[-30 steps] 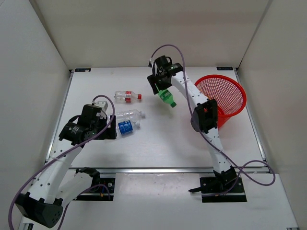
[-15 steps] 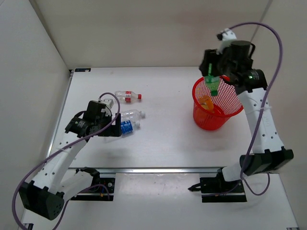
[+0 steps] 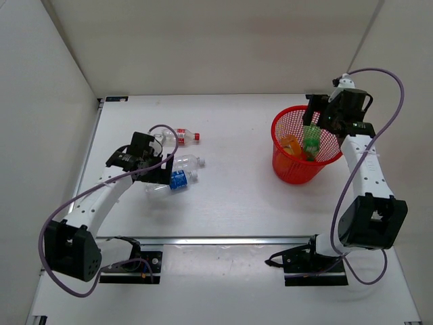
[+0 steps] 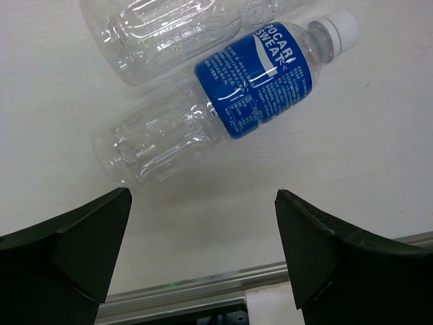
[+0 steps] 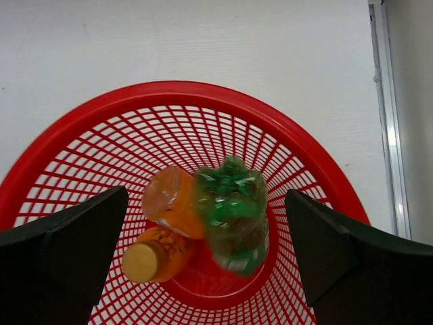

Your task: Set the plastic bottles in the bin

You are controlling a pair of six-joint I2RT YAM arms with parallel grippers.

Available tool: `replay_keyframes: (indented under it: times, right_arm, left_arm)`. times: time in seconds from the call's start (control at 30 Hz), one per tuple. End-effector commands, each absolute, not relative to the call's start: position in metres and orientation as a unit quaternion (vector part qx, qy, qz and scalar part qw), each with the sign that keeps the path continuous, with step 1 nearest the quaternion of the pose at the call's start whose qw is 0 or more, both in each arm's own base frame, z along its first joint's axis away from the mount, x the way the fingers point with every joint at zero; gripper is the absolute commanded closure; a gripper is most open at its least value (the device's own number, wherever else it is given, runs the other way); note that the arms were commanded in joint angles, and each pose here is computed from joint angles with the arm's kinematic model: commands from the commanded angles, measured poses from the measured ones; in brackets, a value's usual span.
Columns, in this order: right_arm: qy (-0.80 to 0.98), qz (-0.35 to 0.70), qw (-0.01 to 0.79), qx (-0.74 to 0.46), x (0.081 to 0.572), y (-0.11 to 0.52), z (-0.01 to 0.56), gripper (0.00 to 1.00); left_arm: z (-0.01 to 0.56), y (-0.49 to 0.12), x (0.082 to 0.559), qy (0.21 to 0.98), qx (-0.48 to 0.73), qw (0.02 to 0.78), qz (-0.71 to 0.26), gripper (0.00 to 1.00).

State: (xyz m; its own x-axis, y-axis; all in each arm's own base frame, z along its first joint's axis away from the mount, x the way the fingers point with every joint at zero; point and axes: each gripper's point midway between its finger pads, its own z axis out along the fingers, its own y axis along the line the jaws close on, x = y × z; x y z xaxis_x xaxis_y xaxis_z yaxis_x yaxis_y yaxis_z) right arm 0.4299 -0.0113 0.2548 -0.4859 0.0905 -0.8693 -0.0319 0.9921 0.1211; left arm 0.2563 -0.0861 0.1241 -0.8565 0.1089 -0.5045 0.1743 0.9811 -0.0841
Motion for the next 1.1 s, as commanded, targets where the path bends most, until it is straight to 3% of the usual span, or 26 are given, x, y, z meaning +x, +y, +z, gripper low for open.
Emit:
replay_keyframes:
  times: [0.0,0.17,0.3,0.57,1.07]
  right_arm:
    - [0.814,0.078,0.576,0.013,0.434,-0.011,0.300,0.01]
    - [0.807,0.114,0.579,-0.006,0.414,0.010,0.310,0.01]
    - [0.812,0.128,0.569,-0.010,0.387,0.026,0.314,0.01]
    - [0.781,0.137,0.608,-0.034,0.329,0.046,0.336,0.01]
    - [0.781,0.111,0.614,-0.034,0.293,0.041,0.328,0.01]
  left_arm:
    - [0.124,-0.090,0.271,0.949,0.138,0.276,-0.064,0.01]
    - [0.126,-0.090,0.284,0.934,0.194,0.295,-0.054,0.02]
    - [0.139,-0.104,0.302,0.907,0.212,0.340,-0.132,0.02]
    - [0.091,-0.102,0.291,0.930,0.224,0.251,-0.145,0.02]
    - [0.048,-0.131,0.275,0.951,0.197,0.201,-0.127,0.02]
